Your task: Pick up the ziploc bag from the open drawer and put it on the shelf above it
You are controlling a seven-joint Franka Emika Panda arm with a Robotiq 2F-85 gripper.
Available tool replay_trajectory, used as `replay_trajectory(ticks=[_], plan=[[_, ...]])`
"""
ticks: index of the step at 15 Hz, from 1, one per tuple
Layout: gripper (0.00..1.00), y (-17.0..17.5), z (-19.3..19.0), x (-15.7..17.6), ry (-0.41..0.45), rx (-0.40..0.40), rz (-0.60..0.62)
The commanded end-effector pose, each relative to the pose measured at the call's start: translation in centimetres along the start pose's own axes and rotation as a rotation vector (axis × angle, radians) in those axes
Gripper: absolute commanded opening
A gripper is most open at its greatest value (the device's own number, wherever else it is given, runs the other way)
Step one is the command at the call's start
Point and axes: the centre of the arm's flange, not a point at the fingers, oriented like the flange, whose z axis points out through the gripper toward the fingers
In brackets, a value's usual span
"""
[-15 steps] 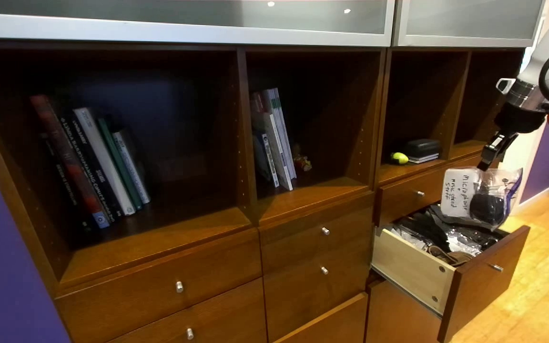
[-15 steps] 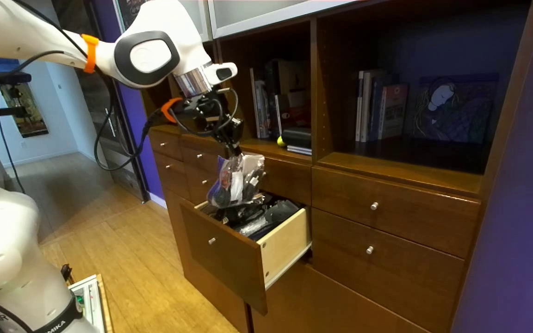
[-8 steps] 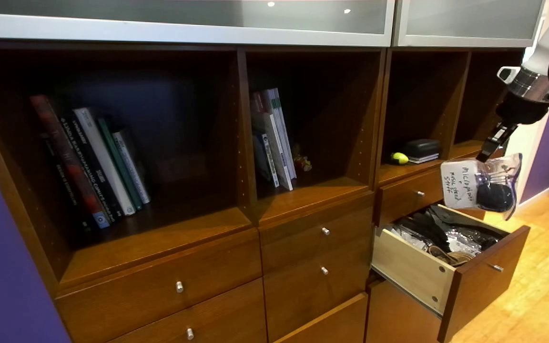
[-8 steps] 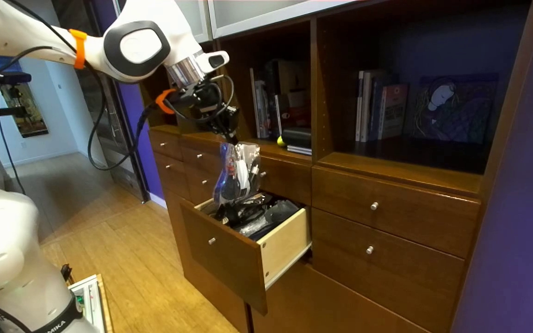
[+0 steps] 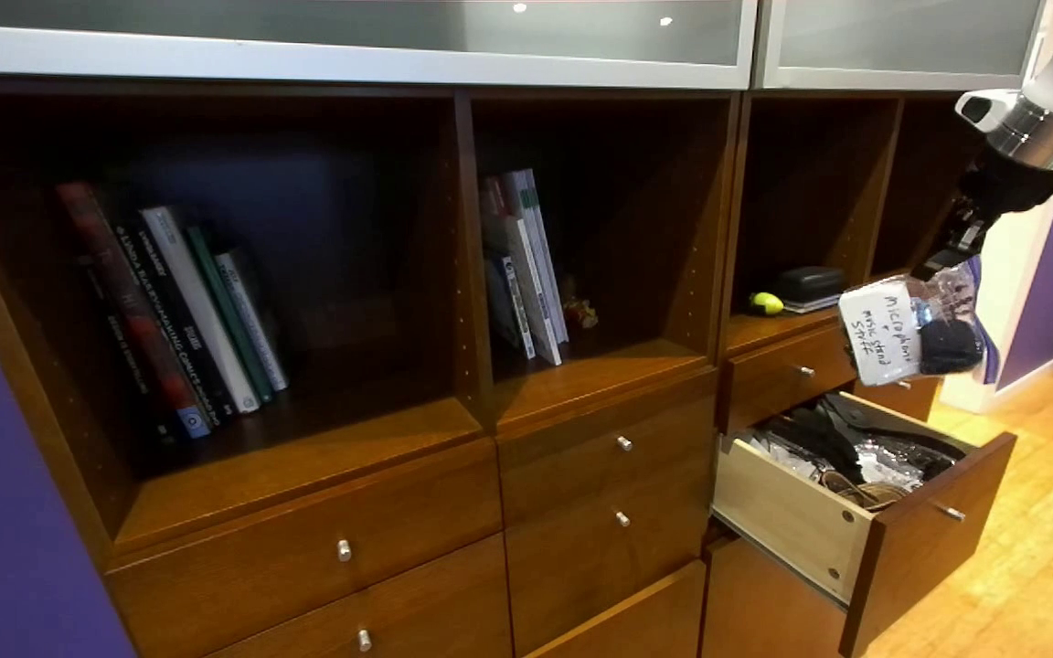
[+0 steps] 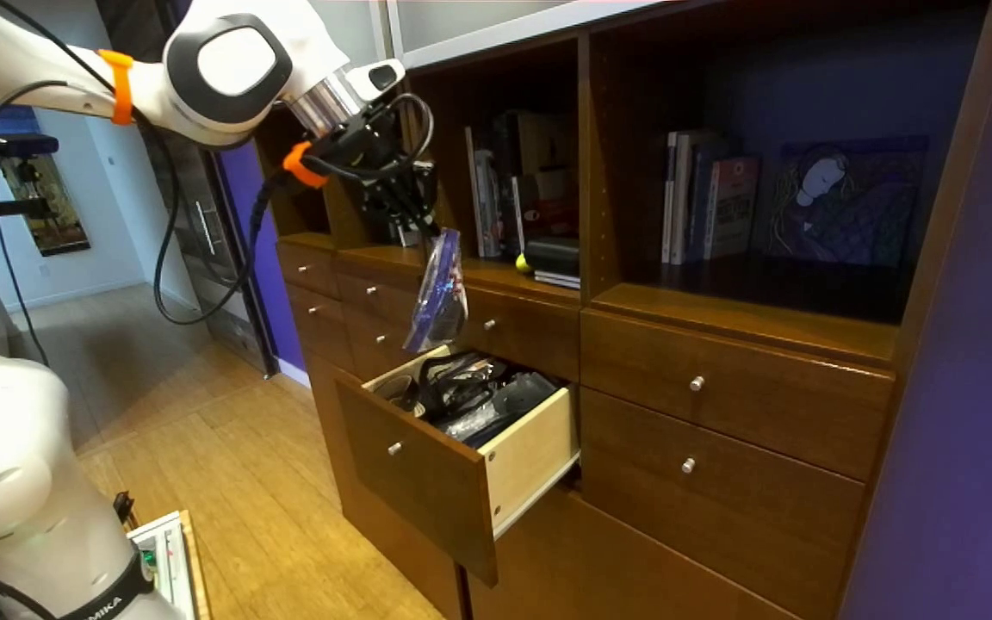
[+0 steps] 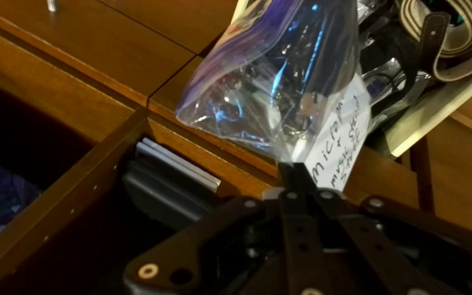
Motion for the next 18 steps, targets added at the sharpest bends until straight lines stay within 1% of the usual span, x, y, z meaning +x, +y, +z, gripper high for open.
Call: replay_trajectory(ticks=[1, 2, 3, 6, 13, 18], plan=[[0.00, 0.0, -1.8, -0.4, 0.086, -0.053, -0.131], [0.00, 0.1, -1.9, -0.2, 0.116, -0.063, -0.157], [0.01, 0.2, -0.9, 0.5, 0.053, -0.032, -0.096], [0.01, 0.3, -1.2, 0.7, 0.079, -0.042, -0.131], [0.01, 0.2, -1.2, 0.6, 0.080, -0.042, -0.138], [0.00, -1.1, -1.9, 3.3, 0.129, -0.029, -0.227]])
